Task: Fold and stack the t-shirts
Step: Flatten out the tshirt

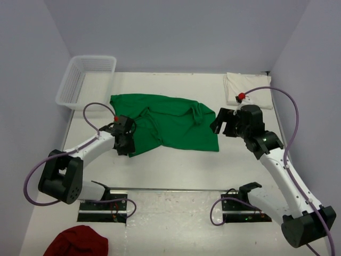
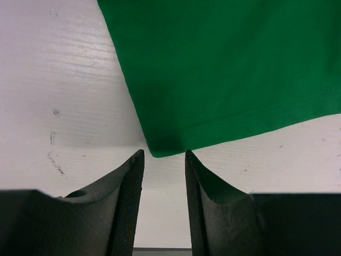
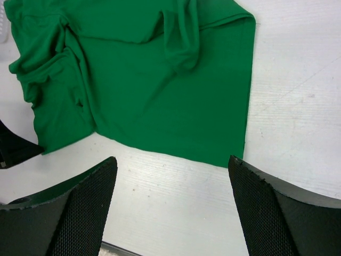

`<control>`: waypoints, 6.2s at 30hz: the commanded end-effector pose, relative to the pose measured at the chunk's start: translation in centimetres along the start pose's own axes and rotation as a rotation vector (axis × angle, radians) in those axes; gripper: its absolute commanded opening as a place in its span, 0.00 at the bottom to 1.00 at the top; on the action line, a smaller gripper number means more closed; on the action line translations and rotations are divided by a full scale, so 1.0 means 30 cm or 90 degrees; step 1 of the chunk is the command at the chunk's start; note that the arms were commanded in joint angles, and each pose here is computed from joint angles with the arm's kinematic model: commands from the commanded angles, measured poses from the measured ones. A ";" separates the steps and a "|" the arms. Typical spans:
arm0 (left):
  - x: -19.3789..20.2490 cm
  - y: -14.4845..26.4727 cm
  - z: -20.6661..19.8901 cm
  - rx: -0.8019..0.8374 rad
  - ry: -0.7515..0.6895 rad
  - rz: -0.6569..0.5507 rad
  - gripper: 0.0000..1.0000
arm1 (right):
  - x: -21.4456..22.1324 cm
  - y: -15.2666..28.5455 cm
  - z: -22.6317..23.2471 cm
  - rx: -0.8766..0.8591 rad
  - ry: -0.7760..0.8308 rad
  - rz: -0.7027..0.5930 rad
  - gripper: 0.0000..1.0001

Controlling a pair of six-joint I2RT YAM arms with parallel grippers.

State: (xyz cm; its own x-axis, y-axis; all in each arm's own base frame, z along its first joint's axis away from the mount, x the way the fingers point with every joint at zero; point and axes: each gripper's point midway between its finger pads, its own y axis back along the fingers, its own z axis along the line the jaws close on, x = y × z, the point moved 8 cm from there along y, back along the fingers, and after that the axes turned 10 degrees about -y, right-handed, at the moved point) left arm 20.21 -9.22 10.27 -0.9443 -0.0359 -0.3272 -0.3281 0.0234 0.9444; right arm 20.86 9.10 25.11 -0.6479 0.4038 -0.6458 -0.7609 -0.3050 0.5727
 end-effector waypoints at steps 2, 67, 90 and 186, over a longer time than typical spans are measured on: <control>-0.017 -0.014 -0.008 0.041 -0.003 -0.016 0.38 | -0.010 -0.019 -0.009 0.018 0.009 -0.004 0.85; -0.162 0.231 -0.062 0.194 -0.019 -0.096 0.00 | 0.270 -0.376 -0.237 0.307 -0.181 0.255 0.65; -0.132 0.299 -0.061 0.243 -0.035 -0.122 0.00 | 0.275 -0.383 -0.246 0.350 -0.191 0.244 0.16; -0.684 1.246 -0.122 0.205 -0.191 -0.788 0.00 | -0.446 0.376 0.160 0.211 0.068 -0.230 0.00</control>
State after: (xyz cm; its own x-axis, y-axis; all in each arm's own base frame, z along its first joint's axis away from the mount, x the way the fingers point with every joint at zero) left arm 21.97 -10.20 57.25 0.1655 -0.0597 -0.9844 -0.8802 0.4412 -0.1747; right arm 17.33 3.70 44.61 -0.3483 0.3306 -0.8772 -0.9204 0.0566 0.3868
